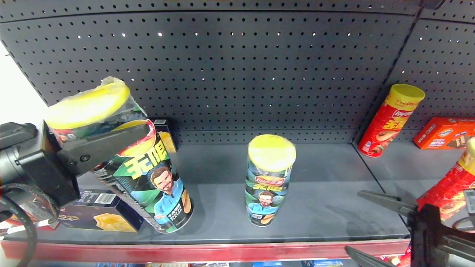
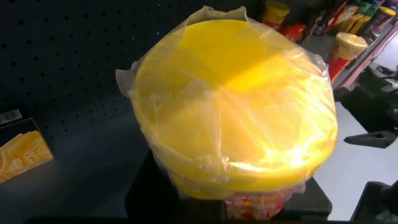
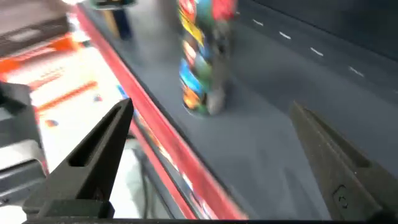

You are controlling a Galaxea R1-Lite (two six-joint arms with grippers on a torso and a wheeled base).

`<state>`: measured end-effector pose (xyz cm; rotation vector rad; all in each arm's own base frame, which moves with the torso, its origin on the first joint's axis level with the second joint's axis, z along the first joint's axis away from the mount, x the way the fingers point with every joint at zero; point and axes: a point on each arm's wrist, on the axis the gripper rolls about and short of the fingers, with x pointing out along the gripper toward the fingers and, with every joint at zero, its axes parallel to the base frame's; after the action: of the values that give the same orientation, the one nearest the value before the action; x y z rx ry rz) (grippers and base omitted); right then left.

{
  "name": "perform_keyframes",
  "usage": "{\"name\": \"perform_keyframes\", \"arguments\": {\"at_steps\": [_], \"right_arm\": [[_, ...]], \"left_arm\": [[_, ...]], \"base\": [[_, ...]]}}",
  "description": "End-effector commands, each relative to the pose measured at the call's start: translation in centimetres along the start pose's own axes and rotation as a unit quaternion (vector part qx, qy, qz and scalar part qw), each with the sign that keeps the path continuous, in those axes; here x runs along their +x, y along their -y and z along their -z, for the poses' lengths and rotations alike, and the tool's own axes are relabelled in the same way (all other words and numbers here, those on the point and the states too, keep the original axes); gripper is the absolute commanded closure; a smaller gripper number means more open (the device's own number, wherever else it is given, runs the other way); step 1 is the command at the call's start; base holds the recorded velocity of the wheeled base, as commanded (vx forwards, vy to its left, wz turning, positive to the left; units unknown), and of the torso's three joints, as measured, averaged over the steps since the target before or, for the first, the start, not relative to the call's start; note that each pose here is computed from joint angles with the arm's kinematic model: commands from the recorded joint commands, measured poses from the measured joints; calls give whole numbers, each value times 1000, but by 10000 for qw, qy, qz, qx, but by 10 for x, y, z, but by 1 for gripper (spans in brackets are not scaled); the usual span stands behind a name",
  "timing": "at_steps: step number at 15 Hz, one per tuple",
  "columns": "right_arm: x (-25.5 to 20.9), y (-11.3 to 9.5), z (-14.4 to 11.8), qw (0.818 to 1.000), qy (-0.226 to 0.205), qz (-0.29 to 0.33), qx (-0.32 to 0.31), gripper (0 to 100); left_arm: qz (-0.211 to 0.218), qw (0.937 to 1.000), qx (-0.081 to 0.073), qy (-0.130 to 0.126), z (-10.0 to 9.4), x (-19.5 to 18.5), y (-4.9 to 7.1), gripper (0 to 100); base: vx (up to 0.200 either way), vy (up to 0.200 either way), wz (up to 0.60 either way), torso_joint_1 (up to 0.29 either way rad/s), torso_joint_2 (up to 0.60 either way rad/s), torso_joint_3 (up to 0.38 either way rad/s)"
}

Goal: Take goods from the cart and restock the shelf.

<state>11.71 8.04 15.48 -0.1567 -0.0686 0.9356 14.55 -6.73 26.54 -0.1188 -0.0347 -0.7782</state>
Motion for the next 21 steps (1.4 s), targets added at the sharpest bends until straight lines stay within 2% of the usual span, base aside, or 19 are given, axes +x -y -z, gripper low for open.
{"name": "perform_keyframes", "arguments": {"at_steps": [1,3,4,5,7,8,9,12,13,15,19,20,21], "right_arm": [[-45,-14,4,9972,76,735,-72,0],[-75,-20,15,9821,-432,1822,202,0],[-95,-31,21,9780,-399,2012,383,0],[-105,-37,26,9763,-396,2074,468,0],[-128,-52,43,9610,-521,2666,513,0],[-129,-53,43,9604,-523,2688,513,0],[-139,-63,56,9384,-556,3354,620,0],[-144,-72,61,9006,-361,4273,711,0],[-144,-74,62,8961,-299,4376,679,0],[-147,-76,69,8817,-476,4641,710,0],[-147,-75,68,8813,-435,4652,707,0],[-147,-75,69,8813,-442,4651,710,0],[-147,-75,69,8812,-434,4652,723,0]], "left_arm": [[4,10000,12,27,0,-2,1,100],[-18,10000,5,-28,5,-6,2,100],[-25,9999,5,-155,14,-10,2,100],[-5,9998,23,-185,17,-11,3,100],[8,9998,13,-208,18,-12,3,100],[8,9998,13,-208,18,-12,3,100],[54,9998,14,-205,18,-12,5,100],[177,9996,31,-216,19,-11,7,100],[193,9996,41,-211,18,-11,8,100],[206,9995,47,-233,20,-12,8,100],[332,9989,0,-344,33,-24,16,100],[330,9987,25,-379,35,-24,16,100],[313,9984,133,-451,40,-25,15,100]], "base": [[0,0,0,0,0,0],[0,0,0,0,0,0],[0,0,0,0,0,0],[0,0,0,0,0,0],[0,0,0,0,0,0],[0,0,0,0,0,0],[0,0,0,0,0,0],[0,0,0,0,0,0],[0,0,0,0,0,0],[0,0,0,0,0,0],[0,0,0,0,0,0],[0,0,0,0,0,0],[0,0,0,0,0,0]]}}
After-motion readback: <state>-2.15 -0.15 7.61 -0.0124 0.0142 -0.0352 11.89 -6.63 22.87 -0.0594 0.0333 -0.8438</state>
